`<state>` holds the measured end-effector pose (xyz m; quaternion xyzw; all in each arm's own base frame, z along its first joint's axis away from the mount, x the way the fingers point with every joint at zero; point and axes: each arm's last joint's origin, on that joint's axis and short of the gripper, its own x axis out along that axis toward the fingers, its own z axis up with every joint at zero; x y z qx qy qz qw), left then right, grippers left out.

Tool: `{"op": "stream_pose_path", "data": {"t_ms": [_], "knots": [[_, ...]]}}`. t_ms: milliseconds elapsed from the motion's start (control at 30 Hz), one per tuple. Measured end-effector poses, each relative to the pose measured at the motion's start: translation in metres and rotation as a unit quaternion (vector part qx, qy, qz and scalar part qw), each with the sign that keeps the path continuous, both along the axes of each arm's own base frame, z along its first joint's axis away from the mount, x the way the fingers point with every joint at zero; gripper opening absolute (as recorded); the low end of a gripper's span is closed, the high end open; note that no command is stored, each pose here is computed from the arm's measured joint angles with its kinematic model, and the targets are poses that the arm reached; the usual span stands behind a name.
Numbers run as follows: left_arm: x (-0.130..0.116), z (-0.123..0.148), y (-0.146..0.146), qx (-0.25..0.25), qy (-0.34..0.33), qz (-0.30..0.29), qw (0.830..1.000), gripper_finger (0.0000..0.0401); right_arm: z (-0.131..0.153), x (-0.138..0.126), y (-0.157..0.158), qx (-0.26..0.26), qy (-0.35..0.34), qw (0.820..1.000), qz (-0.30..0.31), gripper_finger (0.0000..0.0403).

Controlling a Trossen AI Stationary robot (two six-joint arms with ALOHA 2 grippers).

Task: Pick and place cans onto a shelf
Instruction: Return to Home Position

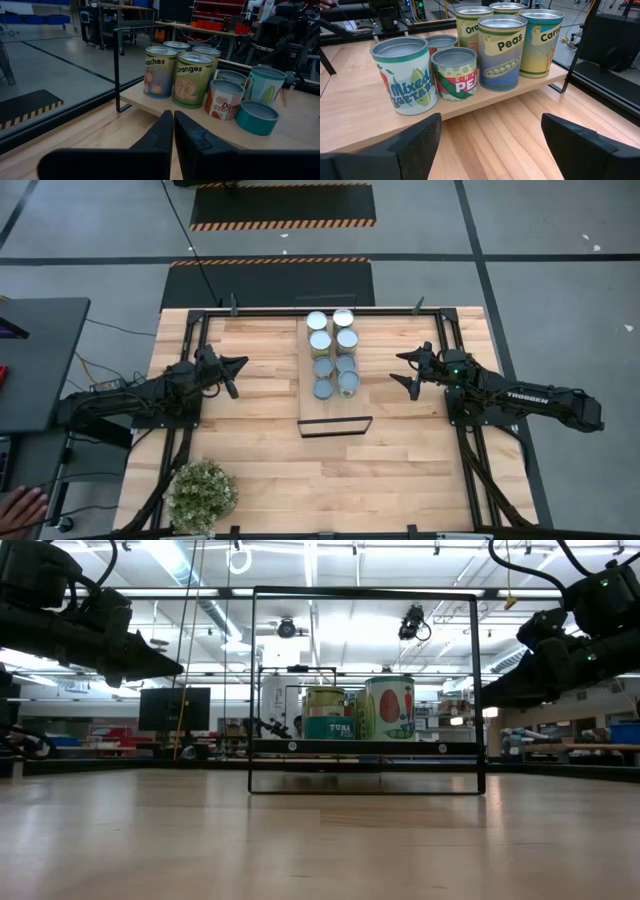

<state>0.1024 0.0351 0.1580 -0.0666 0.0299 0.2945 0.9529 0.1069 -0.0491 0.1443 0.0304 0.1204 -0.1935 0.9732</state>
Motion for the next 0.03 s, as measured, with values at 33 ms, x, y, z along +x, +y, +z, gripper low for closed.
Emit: {"op": "stream_pose_path", "data": {"t_ms": [33], "knots": [[0.0000, 0.0000, 0.0000, 0.000, 0.000, 0.000, 1.000, 0.0023, 0.0000, 0.0000, 0.0000, 0.000, 0.000, 1.000, 0.000, 0.0350]]}}
